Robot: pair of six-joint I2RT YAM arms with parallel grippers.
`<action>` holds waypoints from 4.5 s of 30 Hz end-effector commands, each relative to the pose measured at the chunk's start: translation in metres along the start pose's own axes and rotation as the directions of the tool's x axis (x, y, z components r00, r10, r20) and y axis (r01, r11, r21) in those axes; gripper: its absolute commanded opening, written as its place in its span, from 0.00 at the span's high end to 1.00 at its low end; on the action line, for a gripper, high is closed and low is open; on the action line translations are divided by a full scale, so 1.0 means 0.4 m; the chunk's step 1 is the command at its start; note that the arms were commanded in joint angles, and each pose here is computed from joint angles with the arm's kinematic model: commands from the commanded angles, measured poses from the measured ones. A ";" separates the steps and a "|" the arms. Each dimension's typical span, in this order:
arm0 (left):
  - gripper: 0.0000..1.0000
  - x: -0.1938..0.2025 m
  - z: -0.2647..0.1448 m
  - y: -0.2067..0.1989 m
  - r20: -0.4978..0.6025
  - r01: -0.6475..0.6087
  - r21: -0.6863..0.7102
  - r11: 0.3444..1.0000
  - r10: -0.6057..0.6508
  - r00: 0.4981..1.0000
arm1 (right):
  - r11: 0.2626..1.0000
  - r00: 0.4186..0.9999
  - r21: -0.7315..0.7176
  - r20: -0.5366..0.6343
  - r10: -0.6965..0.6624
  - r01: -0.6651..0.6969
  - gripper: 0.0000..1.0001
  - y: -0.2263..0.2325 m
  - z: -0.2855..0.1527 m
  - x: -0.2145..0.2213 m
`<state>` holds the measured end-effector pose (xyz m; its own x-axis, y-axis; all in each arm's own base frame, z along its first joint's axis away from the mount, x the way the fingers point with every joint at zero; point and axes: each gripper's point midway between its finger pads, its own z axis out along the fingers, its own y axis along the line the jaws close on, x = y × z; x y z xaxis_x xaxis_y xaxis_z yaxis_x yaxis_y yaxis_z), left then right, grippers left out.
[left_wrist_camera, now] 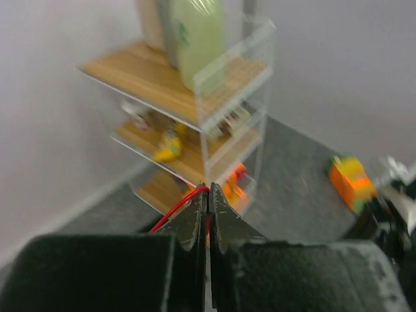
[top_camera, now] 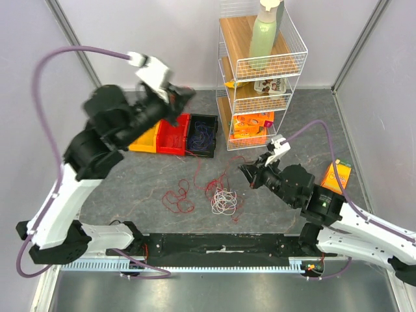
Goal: Untangle the cables
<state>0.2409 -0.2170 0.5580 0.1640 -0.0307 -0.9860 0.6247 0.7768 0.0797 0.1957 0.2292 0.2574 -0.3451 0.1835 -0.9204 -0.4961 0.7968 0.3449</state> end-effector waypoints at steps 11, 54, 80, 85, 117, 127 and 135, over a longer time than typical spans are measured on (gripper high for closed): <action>0.98 0.287 -0.067 -0.347 -0.431 0.427 0.562 0.709 -0.189 0.882 | 0.920 0.995 -0.379 0.034 -0.093 0.099 1.00 0.232 -0.027 -0.152; 0.92 0.422 -0.060 -0.349 -0.600 0.565 0.404 0.720 -0.258 0.757 | 0.943 0.986 -0.298 -0.027 -0.164 0.148 1.00 0.203 -0.016 -0.152; 0.98 0.468 -0.026 -0.274 -0.571 0.453 0.277 0.847 -0.234 0.787 | 0.941 0.989 -0.305 0.017 -0.146 0.144 0.84 0.213 -0.032 -0.191; 0.98 0.438 -0.016 -0.203 -0.499 0.372 0.180 0.910 -0.242 0.832 | 0.972 0.988 -0.175 0.005 -0.157 0.155 0.46 0.144 -0.028 -0.183; 0.98 -0.082 0.052 0.450 -0.018 -0.141 -0.573 0.807 0.159 0.987 | 0.982 0.972 -0.100 -0.158 -0.172 0.158 0.12 0.045 -0.017 0.025; 0.98 -0.040 0.157 0.462 0.060 -0.014 -0.474 0.880 0.048 0.997 | 0.985 0.975 -0.021 -0.142 -0.172 0.170 0.11 0.019 0.008 0.014; 0.98 0.034 0.231 0.504 0.031 -0.007 -0.448 0.894 0.023 0.999 | 0.994 0.987 0.003 -0.122 -0.107 0.108 0.12 0.015 0.000 0.007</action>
<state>0.4287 -0.1170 0.5598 0.1482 0.0282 -0.9886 0.1821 0.9817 0.0554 0.1879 0.2361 0.2382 -0.4064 -0.0683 -0.9111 -0.5583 0.8080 0.1884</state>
